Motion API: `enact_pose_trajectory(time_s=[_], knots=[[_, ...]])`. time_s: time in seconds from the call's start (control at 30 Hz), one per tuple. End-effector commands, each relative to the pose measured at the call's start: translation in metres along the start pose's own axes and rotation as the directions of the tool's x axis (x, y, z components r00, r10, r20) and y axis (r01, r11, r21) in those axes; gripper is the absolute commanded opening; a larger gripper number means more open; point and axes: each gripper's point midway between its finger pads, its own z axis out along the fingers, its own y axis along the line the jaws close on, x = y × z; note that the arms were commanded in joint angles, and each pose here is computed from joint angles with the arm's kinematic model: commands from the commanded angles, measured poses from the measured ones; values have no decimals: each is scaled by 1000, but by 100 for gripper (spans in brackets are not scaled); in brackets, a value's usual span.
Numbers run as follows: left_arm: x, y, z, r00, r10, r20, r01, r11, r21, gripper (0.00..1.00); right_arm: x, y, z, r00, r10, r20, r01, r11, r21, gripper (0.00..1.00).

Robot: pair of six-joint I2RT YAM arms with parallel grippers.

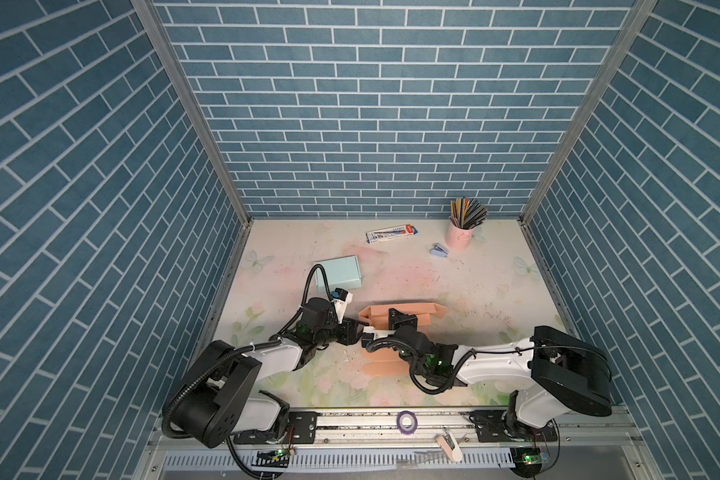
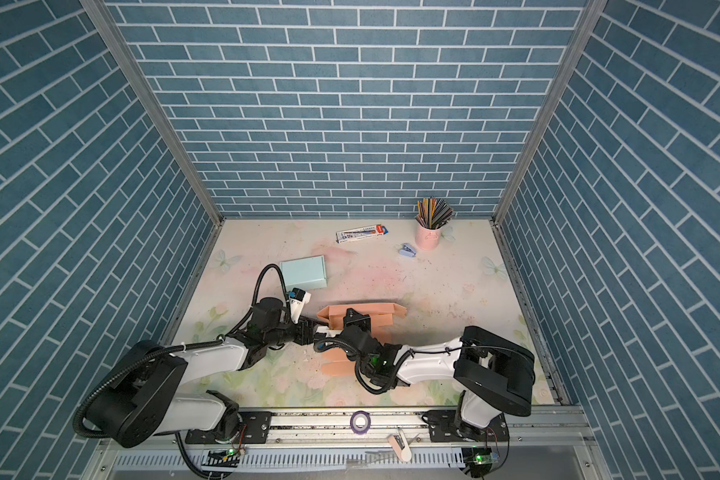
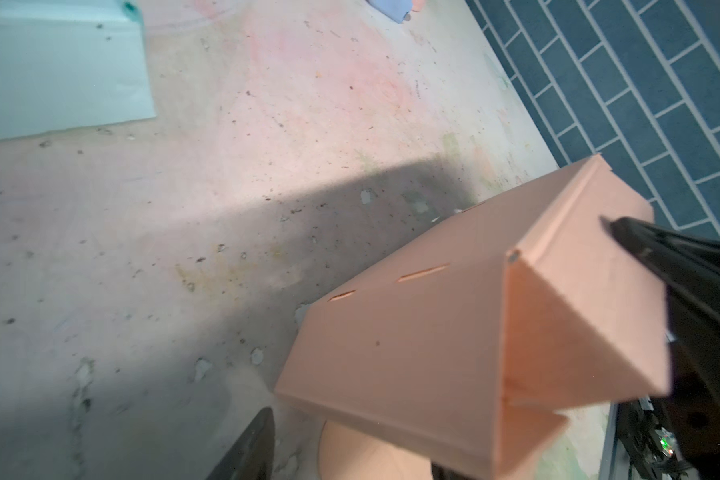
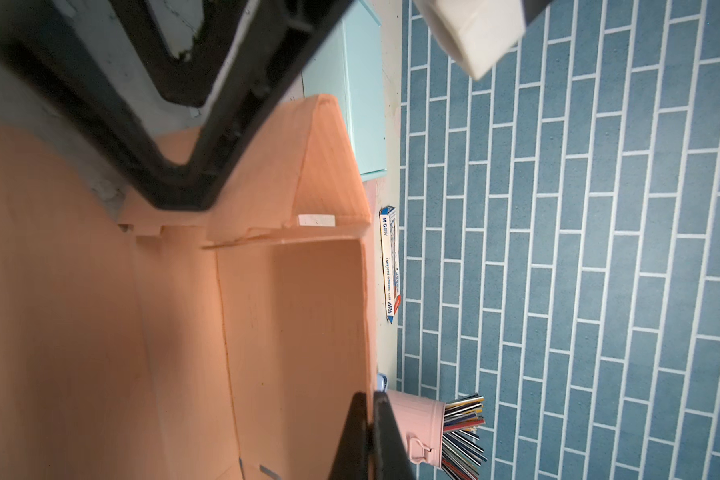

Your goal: Fold the paper box

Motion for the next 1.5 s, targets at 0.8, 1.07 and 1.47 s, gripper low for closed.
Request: enact_pose_trajectory(time_s=[0.8, 1.07, 1.47], knots=[[-7, -25, -1, 986, 98, 132, -110, 990, 90, 58, -2, -3, 4, 998, 57, 36, -57, 998, 3, 0], [-14, -22, 7, 985, 101, 143, -113, 990, 83, 54, -6, 6, 1, 998, 42, 35, -41, 999, -24, 0], [-9, -25, 2, 981, 108, 160, -123, 989, 87, 49, -8, 15, -2, 998, 57, -6, -57, 997, -47, 0]])
